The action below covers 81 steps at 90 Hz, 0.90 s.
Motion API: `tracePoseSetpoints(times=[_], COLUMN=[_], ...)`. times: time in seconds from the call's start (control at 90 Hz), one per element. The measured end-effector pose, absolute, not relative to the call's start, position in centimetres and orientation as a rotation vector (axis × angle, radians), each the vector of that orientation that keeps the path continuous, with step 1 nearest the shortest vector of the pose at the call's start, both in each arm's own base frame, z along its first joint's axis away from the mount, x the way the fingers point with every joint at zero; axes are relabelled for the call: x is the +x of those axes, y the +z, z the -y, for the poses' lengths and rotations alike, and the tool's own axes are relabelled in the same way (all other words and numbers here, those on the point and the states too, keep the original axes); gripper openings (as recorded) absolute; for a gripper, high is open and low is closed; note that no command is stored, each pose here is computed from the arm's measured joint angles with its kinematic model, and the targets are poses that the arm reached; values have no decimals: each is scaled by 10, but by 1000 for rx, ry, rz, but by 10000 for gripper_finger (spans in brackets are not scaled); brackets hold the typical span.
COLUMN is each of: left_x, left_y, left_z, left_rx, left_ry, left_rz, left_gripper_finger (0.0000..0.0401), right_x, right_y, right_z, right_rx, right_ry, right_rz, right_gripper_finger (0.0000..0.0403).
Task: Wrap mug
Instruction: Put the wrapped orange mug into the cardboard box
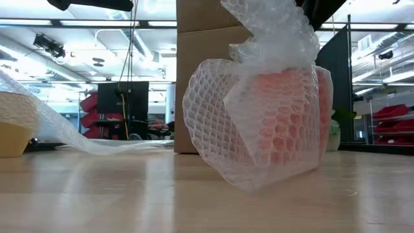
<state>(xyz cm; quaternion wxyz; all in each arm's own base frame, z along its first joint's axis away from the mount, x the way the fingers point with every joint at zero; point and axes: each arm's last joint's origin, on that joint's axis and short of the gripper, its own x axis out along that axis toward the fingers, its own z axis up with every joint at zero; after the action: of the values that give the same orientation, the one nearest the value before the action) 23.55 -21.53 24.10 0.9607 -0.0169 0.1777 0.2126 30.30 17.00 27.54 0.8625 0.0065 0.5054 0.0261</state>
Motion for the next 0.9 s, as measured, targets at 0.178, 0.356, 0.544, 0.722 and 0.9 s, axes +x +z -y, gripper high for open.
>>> tracePoseSetpoints(times=[0.178, 0.356, 0.544, 0.722, 0.9], left_x=[237, 239, 246, 256, 263], left_y=[242, 235, 229, 220, 207], left_z=[215, 217, 219, 216, 215], left_rx=[-45, -16, 54, 59, 87], left_ry=[433, 395, 408, 434, 450], left_rz=[-355, -404, -398, -408, -432], left_gripper_finger=[289, 289, 289, 289, 289], right_x=[303, 305, 307, 307, 306], right_y=[275, 276, 273, 272, 256], right_z=[-170, -169, -169, -169, -167], right_rx=[9, -96, -114, -131, -100], right_ry=[59, 69, 44, 50, 26], right_rz=[-1057, -1029, -1025, -1026, -1095], right_gripper_finger=[74, 74, 74, 75, 97])
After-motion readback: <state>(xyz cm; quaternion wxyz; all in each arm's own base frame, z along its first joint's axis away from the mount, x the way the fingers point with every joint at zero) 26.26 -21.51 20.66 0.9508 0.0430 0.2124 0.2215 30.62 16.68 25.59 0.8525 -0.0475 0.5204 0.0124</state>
